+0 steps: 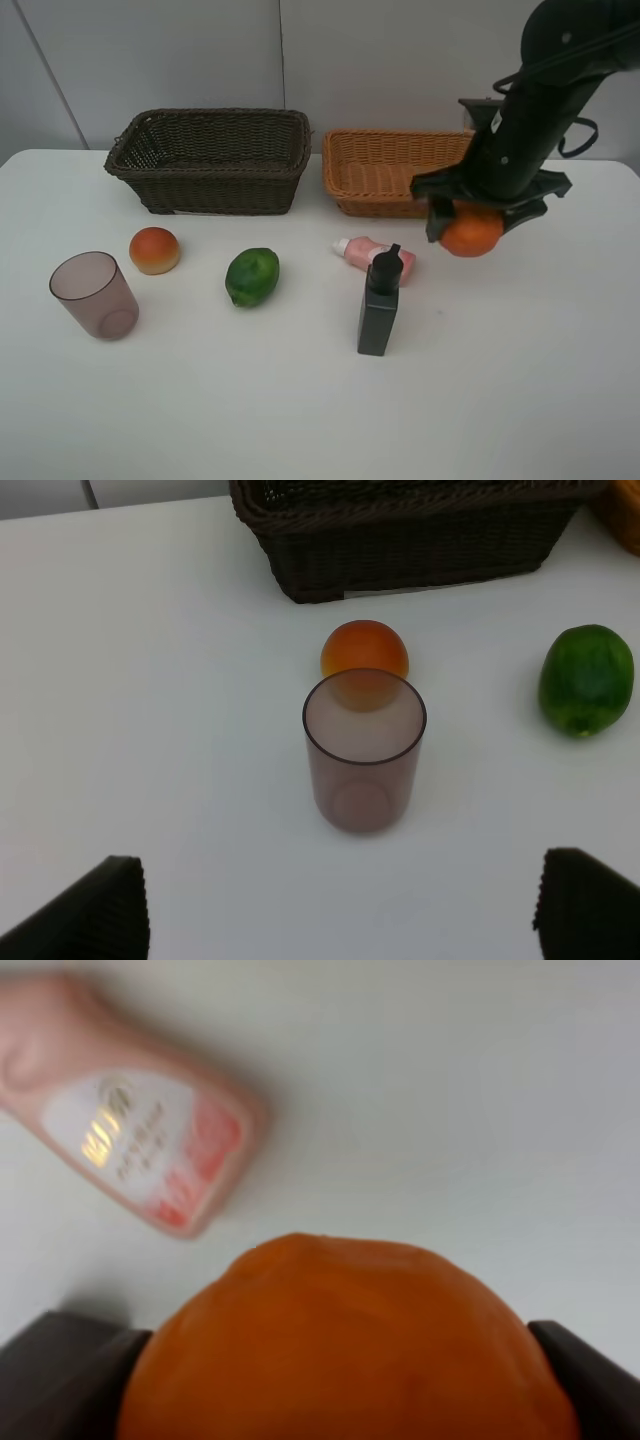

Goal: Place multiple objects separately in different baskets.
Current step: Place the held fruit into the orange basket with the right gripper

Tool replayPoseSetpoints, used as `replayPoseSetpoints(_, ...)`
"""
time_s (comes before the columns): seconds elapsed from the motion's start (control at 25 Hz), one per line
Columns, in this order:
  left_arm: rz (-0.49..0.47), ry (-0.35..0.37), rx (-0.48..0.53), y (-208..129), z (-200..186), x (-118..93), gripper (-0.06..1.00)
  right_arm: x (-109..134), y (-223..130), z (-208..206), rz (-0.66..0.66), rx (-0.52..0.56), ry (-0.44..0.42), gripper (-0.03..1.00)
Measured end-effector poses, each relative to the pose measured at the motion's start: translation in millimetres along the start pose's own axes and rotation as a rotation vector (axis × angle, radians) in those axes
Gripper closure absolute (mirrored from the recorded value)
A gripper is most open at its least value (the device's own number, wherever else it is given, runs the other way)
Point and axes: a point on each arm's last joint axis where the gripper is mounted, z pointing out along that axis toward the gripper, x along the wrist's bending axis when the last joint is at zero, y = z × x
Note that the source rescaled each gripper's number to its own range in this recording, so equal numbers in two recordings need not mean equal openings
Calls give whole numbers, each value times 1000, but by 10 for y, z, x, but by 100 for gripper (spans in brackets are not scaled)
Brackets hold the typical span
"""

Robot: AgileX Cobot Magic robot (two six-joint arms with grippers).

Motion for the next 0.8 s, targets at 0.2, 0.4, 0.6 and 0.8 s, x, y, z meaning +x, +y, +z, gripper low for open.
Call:
replayPoseSetpoints(0.2,0,0,0,0,0,0,-6,52,382,-131,-43,-78,-21,36)
replayPoseSetpoints(0.4,0,0,0,0,0,0,-6,115,794,33,-81,-111,-26,36)
replayPoseSetpoints(0.6,0,0,0,0,0,0,-6,138,1108,185,-66,-148,-23,36)
replayPoseSetpoints(0.8,0,0,0,0,0,0,-6,151,1371,445,-69,-180,-38,36)
